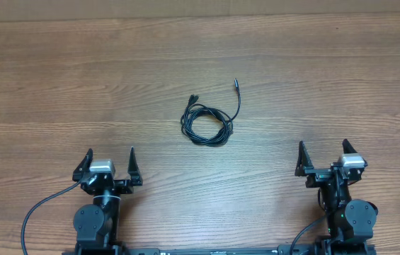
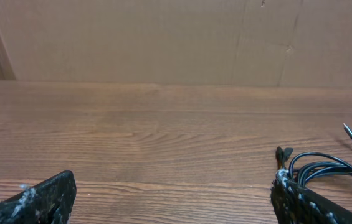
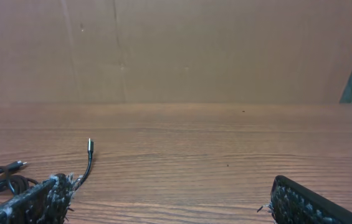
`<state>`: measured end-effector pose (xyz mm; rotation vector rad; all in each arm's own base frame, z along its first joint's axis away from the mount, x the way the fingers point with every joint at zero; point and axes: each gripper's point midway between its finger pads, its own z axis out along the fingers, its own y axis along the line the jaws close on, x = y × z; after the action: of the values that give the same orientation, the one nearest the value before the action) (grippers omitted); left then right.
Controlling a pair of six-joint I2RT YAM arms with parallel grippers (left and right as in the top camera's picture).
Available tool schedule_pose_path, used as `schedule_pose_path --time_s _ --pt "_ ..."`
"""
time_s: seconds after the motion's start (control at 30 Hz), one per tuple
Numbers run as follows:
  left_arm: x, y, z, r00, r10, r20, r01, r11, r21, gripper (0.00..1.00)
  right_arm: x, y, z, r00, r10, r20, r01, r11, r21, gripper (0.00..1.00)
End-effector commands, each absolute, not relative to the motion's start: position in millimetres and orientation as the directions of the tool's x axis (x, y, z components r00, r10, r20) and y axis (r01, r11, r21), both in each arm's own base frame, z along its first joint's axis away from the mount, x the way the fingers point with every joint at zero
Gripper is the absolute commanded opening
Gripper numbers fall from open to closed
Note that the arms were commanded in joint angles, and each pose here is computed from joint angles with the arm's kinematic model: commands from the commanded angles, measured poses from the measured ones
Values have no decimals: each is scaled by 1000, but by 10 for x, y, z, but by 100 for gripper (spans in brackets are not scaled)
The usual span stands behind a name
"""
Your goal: Untangle cables
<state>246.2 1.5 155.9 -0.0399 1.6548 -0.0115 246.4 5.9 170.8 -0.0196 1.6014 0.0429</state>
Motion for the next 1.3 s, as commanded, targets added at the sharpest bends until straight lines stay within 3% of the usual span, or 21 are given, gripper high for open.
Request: schedule_pose_path --time_s 0.0,0.97,1.27 --pt "2461 15 1561 -76 -32 -997 -16 999 -31 100 2464 27 1700 -23 17 -1000 -23 1000 18 100" --pt "2461 15 1561 -76 -32 -997 -16 999 -31 100 2464 27 1700 -23 17 -1000 -23 1000 18 100" --pt "2461 27 1564 -75 31 -997 -18 999 32 100 2463 79 1707 -21 17 -1000 -53 998 19 100"
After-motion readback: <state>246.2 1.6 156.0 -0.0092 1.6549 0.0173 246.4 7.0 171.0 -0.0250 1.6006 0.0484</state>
